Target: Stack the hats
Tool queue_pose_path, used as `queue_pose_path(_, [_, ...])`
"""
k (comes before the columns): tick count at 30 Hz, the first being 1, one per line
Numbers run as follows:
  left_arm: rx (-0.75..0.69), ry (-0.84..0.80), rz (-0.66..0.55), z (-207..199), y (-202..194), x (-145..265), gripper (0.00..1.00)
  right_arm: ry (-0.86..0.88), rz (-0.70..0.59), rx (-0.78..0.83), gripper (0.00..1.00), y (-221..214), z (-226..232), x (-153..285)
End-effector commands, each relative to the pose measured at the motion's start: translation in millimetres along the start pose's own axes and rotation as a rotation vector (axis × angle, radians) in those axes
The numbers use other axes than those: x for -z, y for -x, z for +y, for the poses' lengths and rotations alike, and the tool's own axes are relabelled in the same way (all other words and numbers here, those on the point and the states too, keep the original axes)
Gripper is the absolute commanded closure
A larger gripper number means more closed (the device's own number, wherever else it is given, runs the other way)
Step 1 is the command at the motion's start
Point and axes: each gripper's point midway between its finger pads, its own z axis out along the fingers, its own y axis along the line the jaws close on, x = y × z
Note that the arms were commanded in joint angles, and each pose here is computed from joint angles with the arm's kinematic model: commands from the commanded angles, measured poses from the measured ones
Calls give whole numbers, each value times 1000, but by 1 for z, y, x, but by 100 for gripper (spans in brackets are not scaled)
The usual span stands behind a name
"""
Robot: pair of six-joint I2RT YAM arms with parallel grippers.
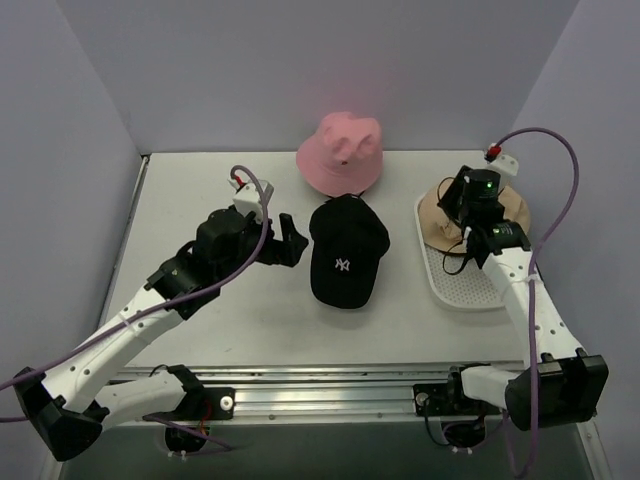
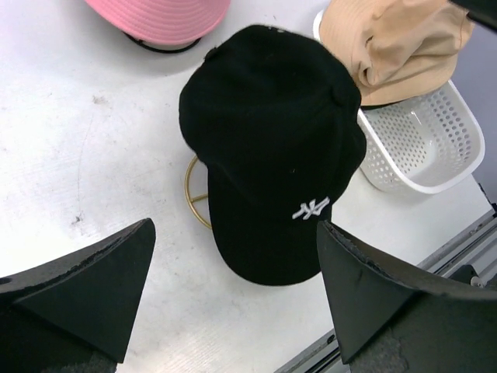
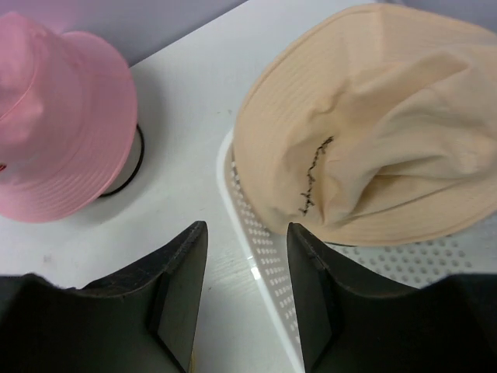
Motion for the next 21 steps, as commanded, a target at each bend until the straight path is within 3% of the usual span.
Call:
queue_pose_path(1, [46, -34, -98, -3, -4, 5, 6, -135, 7, 15, 58, 13, -37, -2])
queue_pose_path(6, [20, -87, -110, -11, -40, 0, 6, -269, 18, -71, 54, 19, -95, -16])
queue_pose_path(7, [2, -78, -83, -6, -61, -5, 6, -280, 13, -87, 54, 20, -101, -19])
queue_pose_path(11, [-62, -7, -84, 19, -86, -11, 6, -319, 13, -121, 51, 20, -112, -35])
queue_pose_path(21, [-61, -4, -152, 21, -77, 0, 6, -329, 42, -125, 48, 26, -108, -79])
